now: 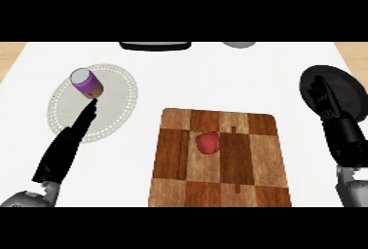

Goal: Pick the bell pepper from the cutting board and place it in the pan

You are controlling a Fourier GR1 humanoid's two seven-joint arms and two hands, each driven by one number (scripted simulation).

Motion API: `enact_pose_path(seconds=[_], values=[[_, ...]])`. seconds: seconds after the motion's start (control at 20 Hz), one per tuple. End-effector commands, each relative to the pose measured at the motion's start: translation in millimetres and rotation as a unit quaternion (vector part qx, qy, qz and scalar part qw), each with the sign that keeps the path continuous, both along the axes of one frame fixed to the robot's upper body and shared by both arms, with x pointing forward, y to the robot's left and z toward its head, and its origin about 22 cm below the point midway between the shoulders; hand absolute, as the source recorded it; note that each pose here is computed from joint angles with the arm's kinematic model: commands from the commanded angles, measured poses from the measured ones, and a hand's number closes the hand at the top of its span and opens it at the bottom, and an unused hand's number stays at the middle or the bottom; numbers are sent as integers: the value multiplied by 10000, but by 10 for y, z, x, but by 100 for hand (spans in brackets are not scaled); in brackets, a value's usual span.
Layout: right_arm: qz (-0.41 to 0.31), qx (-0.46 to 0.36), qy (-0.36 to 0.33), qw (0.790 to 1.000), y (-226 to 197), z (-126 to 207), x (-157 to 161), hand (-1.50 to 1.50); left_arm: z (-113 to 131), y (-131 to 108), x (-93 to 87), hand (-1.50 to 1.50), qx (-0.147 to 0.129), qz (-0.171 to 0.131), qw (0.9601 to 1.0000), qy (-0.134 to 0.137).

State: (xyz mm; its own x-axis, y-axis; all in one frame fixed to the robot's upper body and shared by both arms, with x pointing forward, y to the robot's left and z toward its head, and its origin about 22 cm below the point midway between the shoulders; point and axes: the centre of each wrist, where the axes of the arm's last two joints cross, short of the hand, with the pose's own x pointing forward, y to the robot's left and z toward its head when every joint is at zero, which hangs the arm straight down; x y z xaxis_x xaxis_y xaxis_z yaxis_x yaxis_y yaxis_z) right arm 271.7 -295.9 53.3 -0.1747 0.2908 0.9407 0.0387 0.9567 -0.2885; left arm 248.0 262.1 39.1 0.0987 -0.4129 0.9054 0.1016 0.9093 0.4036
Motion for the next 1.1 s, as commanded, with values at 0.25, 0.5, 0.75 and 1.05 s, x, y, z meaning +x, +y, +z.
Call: enact_pose_path(seconds=[0.25, 0.5, 0.75, 1.05], values=[[3046, -2775, -1073, 9048, 1135, 566, 235, 150, 2, -563, 44, 0, -1671, -804, 9825, 178], [2744, -3983, -2741, 8312, 1524, 685, 381, -150, -164, -675, 11, 0, -2415, -738, 9650, 708], [3346, -4614, -2826, 7715, 2233, 622, 323, -150, -288, -562, -7, 0, -2543, -497, 9636, 659], [2812, -7121, -1478, 6261, 2353, 355, 240, -150, -264, -534, 68, 0, -2448, -434, 9659, 726]])
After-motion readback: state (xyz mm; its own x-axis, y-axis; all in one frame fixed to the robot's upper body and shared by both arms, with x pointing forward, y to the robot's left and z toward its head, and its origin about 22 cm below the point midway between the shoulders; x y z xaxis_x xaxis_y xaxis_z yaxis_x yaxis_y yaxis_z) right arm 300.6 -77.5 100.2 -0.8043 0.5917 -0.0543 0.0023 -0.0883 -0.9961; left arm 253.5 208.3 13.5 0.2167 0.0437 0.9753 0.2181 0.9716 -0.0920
